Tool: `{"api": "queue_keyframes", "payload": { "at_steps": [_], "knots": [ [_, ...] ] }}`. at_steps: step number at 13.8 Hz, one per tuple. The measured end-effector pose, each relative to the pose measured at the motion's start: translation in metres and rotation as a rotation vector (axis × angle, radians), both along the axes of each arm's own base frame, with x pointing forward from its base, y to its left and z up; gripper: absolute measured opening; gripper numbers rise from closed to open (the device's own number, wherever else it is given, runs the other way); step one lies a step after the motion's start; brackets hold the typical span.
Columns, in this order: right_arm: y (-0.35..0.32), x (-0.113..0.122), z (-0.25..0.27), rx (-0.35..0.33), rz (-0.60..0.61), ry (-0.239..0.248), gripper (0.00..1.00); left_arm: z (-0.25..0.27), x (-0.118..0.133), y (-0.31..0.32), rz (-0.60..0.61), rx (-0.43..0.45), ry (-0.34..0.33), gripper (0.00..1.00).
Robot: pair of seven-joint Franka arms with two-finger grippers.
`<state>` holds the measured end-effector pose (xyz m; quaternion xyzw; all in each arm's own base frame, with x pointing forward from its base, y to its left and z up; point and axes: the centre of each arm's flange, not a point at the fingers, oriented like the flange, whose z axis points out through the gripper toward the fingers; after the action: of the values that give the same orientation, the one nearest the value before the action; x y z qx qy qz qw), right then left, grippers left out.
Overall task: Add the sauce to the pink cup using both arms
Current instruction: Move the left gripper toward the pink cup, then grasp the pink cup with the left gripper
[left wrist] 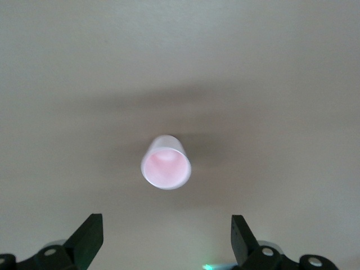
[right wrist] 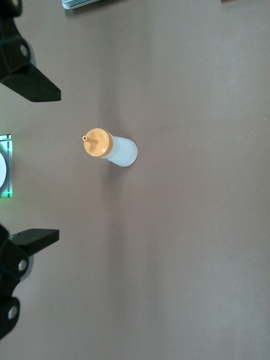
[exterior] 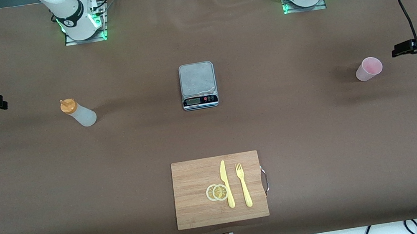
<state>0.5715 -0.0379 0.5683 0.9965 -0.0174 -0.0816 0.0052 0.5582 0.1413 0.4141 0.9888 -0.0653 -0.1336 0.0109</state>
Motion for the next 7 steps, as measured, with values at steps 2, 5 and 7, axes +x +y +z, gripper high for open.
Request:
{"api": "queue_keyframes", "payload": {
  "at_steps": [2,5,7],
  "knots": [
    [0.0,0.0,0.0,0.0,0.0,0.0,1.0,-0.04,-0.012,0.014,-0.03,0.009,-0.028,1.0],
    [0.0,0.0,0.0,0.0,0.0,0.001,1.0,-0.109,-0.04,0.023,-0.076,0.023,-0.114,1.0],
    [0.0,0.0,0.0,0.0,0.0,0.001,1.0,-0.145,-0.065,0.027,-0.096,0.038,-0.139,1.0]
  ]
}}
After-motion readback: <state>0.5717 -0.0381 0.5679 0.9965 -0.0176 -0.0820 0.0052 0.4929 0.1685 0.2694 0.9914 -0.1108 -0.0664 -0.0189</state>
